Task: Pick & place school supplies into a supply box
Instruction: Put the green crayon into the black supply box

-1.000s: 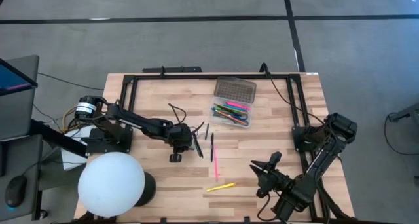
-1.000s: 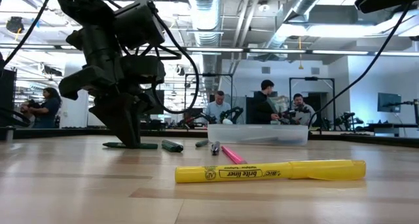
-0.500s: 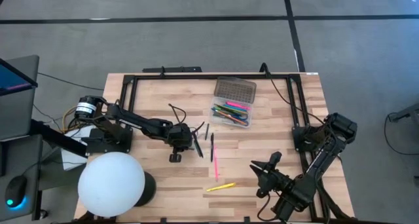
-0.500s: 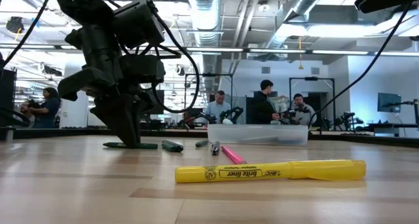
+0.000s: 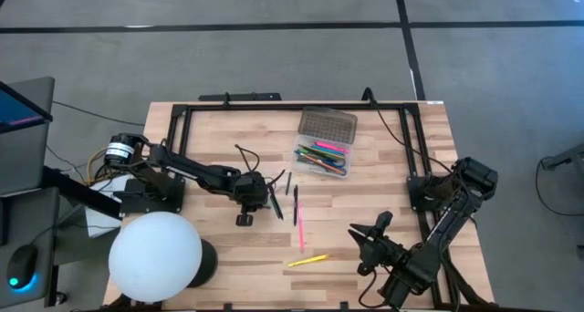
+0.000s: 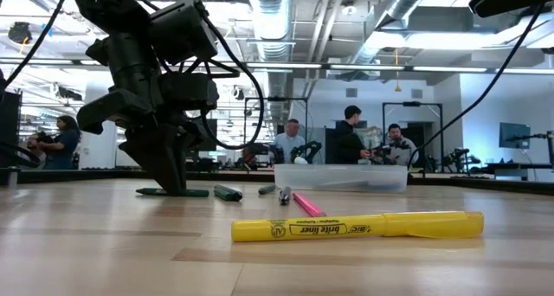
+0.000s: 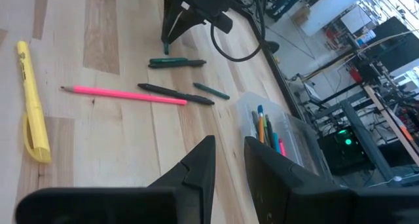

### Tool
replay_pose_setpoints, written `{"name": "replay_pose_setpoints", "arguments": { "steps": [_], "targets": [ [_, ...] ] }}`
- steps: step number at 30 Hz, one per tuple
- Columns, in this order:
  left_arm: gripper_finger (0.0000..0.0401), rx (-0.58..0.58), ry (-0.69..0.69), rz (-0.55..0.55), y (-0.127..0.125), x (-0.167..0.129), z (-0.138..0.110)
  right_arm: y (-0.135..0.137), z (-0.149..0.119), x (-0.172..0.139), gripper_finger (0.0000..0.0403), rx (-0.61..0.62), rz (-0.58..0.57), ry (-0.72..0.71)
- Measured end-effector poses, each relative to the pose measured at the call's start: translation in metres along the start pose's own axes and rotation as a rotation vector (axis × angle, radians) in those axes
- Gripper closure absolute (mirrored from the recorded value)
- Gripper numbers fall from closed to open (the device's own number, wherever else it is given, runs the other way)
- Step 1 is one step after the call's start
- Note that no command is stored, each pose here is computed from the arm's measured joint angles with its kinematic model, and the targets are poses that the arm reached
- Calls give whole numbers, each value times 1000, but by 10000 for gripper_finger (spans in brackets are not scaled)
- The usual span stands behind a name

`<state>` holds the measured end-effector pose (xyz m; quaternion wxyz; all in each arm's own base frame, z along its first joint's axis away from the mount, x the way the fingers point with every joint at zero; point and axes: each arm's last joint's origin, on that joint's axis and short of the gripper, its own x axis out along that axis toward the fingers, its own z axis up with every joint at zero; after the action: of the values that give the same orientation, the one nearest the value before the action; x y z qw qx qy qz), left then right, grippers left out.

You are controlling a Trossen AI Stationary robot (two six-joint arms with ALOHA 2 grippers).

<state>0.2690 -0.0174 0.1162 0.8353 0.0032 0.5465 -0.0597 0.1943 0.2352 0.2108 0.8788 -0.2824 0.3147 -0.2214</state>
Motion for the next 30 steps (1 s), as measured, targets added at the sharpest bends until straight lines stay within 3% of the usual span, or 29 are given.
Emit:
{"name": "replay_pose_setpoints", "arguments": {
  "steps": [21, 30],
  "targets": [
    [367, 55, -1, -18, -1, 0, 0, 0, 0, 0, 327, 1, 0, 0],
    [367, 171, -48, -56, -9, 0, 4, 0, 0, 0, 327, 3, 1, -1]
  ]
}}
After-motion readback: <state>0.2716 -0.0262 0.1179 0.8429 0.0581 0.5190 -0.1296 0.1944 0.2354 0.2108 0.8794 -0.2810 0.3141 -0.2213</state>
